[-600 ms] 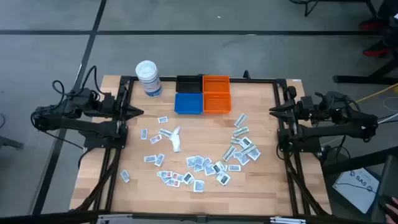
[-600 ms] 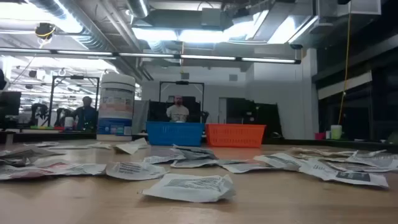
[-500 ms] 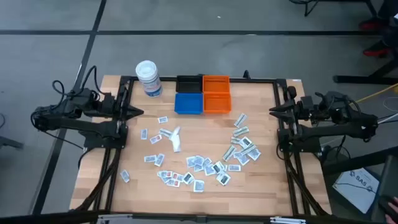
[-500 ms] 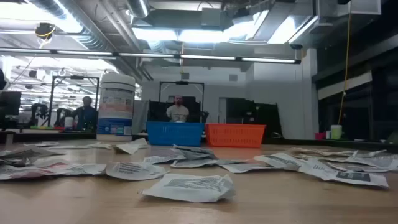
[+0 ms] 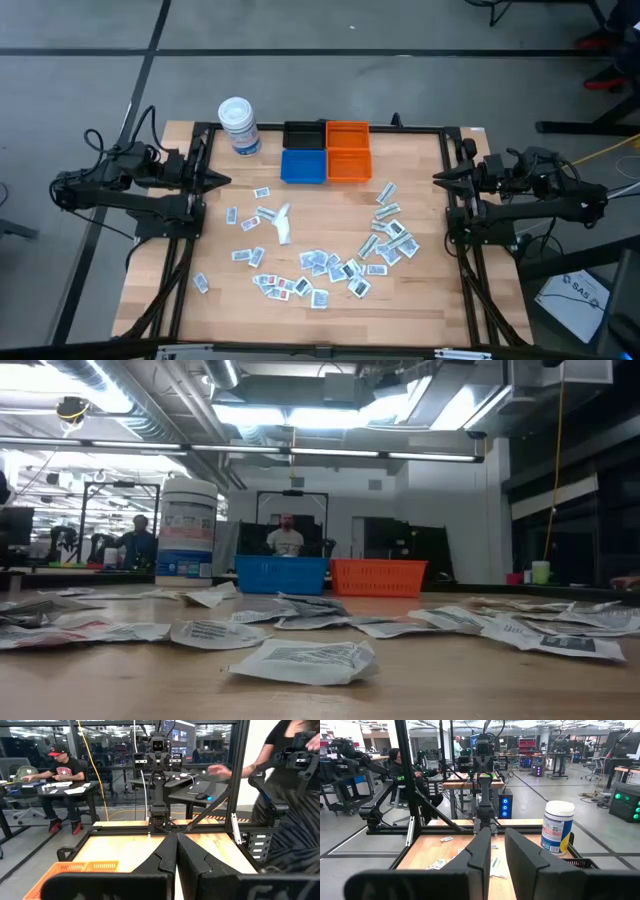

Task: Pick & Place First Aid Supplies

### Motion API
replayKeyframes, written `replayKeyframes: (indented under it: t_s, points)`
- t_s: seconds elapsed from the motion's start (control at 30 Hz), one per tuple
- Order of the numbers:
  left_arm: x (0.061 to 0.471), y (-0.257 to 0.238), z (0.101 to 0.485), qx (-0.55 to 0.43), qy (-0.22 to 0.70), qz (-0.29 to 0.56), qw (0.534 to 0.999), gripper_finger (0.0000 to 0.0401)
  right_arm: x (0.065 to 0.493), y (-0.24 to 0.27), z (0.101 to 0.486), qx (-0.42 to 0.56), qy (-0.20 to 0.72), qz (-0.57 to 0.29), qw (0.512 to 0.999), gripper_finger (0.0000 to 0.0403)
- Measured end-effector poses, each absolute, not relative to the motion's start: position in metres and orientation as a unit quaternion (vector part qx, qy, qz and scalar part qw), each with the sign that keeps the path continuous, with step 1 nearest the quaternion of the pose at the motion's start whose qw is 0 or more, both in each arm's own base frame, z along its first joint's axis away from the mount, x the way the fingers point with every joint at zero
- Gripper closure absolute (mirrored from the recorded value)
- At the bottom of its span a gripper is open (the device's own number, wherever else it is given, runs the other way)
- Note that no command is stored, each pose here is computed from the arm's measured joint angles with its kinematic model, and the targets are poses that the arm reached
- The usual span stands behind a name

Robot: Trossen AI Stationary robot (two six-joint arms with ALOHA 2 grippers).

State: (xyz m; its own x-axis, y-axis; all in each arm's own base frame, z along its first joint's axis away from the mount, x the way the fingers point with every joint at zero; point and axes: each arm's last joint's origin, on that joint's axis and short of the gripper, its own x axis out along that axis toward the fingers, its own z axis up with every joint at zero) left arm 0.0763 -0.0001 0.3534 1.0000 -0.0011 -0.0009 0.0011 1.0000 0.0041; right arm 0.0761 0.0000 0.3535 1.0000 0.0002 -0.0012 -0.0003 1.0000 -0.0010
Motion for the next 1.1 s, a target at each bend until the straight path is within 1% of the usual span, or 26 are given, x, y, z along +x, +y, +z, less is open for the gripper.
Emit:
replayKeyframes:
  t_s: [0.77,1.1]
  points:
    - [0.076,0.000,0.353,0.002,0.001,0.000,1.000,0.0397,0.077,0.000,0.353,0.000,0.003,0.000,1.000,0.0343]
    - [0.076,0.000,0.353,0.002,0.000,0.000,1.000,0.0397,0.120,0.000,0.340,0.000,0.085,0.000,0.996,0.0343]
